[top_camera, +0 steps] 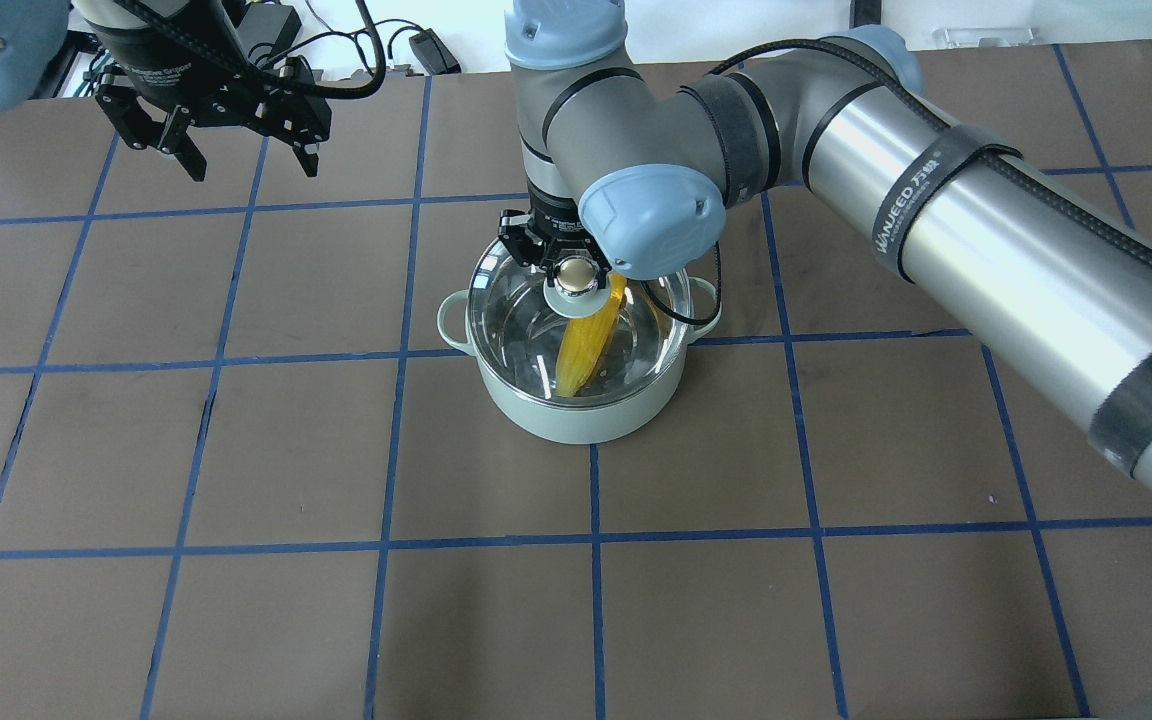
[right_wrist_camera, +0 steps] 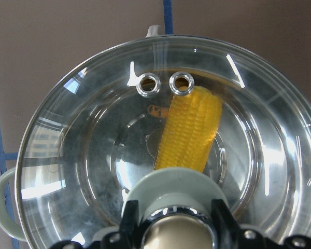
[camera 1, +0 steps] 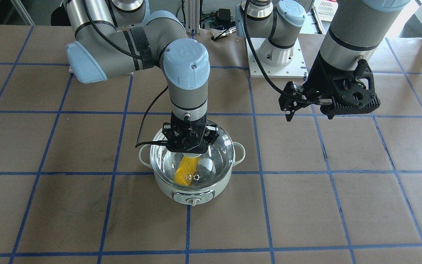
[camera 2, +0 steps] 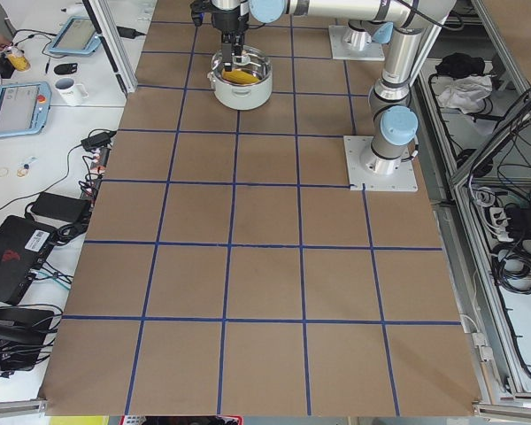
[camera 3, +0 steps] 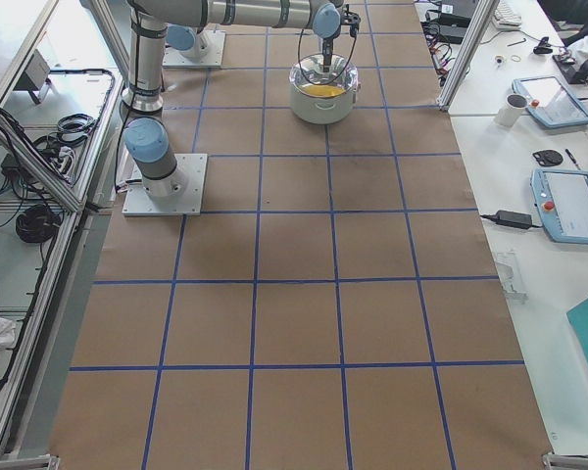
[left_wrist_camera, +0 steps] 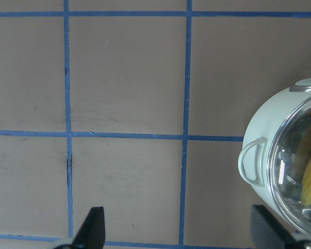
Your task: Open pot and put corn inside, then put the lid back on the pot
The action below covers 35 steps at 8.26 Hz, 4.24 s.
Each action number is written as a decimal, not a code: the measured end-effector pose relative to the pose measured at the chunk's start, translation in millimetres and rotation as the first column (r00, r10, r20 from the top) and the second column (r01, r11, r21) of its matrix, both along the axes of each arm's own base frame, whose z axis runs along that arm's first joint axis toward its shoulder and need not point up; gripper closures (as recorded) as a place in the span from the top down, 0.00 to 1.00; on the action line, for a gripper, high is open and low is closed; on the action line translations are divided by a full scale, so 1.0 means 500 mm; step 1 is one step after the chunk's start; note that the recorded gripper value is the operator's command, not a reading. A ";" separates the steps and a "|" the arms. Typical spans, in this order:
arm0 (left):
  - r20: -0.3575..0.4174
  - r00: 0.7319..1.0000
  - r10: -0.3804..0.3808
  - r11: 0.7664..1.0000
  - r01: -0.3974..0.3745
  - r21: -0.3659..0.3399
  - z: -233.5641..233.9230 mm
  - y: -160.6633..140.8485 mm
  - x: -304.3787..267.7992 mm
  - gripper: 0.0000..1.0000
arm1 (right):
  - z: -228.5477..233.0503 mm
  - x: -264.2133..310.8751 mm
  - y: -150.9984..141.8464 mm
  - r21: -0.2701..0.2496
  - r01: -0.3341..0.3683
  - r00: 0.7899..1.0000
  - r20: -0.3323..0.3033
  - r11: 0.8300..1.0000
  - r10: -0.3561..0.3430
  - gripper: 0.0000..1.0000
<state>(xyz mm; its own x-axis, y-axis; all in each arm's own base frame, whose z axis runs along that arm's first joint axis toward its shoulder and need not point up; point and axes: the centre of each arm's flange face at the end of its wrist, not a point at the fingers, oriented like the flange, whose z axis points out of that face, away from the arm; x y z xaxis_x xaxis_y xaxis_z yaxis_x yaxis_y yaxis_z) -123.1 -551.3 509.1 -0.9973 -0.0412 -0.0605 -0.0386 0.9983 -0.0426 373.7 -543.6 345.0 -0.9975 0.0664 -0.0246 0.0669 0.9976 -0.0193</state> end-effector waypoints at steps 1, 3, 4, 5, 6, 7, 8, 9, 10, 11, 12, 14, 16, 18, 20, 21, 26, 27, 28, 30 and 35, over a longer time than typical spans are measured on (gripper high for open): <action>0.000 1.000 0.000 1.000 0.000 -0.001 0.001 0.000 0.000 1.00 | -0.001 0.000 0.000 0.003 -0.001 1.000 0.000 1.000 0.001 0.00; 0.000 1.000 0.000 1.000 0.000 -0.001 0.001 0.000 0.000 1.00 | -0.003 0.001 0.001 0.009 0.001 1.000 0.004 1.000 -0.001 0.00; 0.000 1.000 0.000 1.000 0.000 -0.001 0.001 0.000 0.000 1.00 | -0.005 0.001 0.001 0.012 0.001 1.000 0.004 1.000 -0.001 0.00; 0.000 1.000 0.000 1.000 0.000 -0.001 0.001 0.000 0.000 1.00 | -0.005 0.001 0.002 0.014 0.002 1.000 0.004 1.000 -0.002 0.00; 0.001 1.000 0.000 1.000 0.000 0.000 0.000 0.000 0.000 1.00 | -0.006 0.001 0.002 0.016 0.002 1.000 0.003 1.000 -0.002 0.00; 0.001 1.000 0.000 1.000 0.000 0.001 -0.001 0.000 0.000 1.00 | -0.006 0.002 0.003 0.017 0.001 1.000 0.002 1.000 -0.001 0.00; 0.001 1.000 0.000 1.000 0.000 0.001 -0.002 0.001 0.000 1.00 | -0.007 0.001 0.003 0.020 0.001 1.000 0.001 1.000 -0.001 0.00; 0.001 1.000 0.000 1.000 0.000 0.001 -0.002 0.001 0.000 1.00 | -0.006 0.001 0.003 0.020 0.002 1.000 0.001 1.000 -0.002 0.00; 0.001 1.000 0.000 1.000 0.000 0.001 -0.001 0.001 0.000 1.00 | -0.004 0.000 0.005 0.024 0.003 1.000 -0.001 1.000 -0.003 0.00; 0.001 1.000 0.000 1.000 0.000 0.001 -0.001 0.001 0.000 1.00 | -0.007 0.000 0.005 0.030 0.003 1.000 -0.003 1.000 -0.003 0.00; 0.001 1.000 0.000 1.000 0.000 0.000 -0.001 0.001 0.000 1.00 | -0.007 0.000 0.005 0.030 0.004 1.000 -0.003 1.000 -0.003 0.00; 0.002 1.000 0.000 1.000 0.000 0.001 -0.002 0.000 0.000 1.00 | -0.004 0.000 0.005 0.030 0.002 1.000 0.000 1.000 -0.002 0.11; -0.002 1.000 0.000 1.000 0.000 0.002 -0.003 -0.001 0.000 1.00 | -0.004 0.000 0.004 0.023 0.000 1.000 -0.001 1.000 0.000 1.00; -0.003 1.000 0.000 1.000 0.000 0.002 -0.003 -0.001 -0.001 1.00 | 0.003 -0.004 -0.002 -0.006 0.001 1.000 0.002 1.000 -0.001 1.00; -0.004 1.000 0.000 1.000 0.000 0.001 -0.003 0.000 -0.001 1.00 | 0.039 -0.038 -0.017 -0.042 0.006 1.000 0.019 0.999 -0.006 1.00; -0.004 1.000 0.000 1.000 0.000 0.000 -0.001 0.001 -0.001 1.00 | 0.089 -0.088 -0.027 -0.070 0.012 0.999 0.031 0.997 -0.010 1.00; -0.002 1.000 0.000 1.000 0.000 -0.001 0.000 0.001 -0.001 1.00 | 0.338 -0.441 0.046 -0.040 -0.025 0.999 0.045 0.999 0.027 1.00; -0.002 1.000 0.000 1.000 0.000 -0.001 0.000 0.001 -0.001 1.00 | 0.356 -0.466 0.058 -0.045 -0.039 0.998 0.048 0.998 0.041 1.00; -0.002 1.000 0.000 1.000 0.000 -0.001 0.000 0.001 0.000 1.00 | 0.366 -0.476 0.065 -0.050 -0.047 0.998 0.046 0.998 0.049 1.00; 0.000 1.000 0.000 1.000 0.000 -0.001 0.000 0.001 0.000 1.00 | 0.374 -0.482 0.071 -0.058 -0.054 0.997 0.045 0.997 0.057 1.00; 0.002 1.000 0.000 1.000 0.000 0.000 -0.002 0.000 0.000 1.00 | 0.377 -0.481 0.072 -0.062 -0.060 0.997 0.051 0.996 0.063 1.00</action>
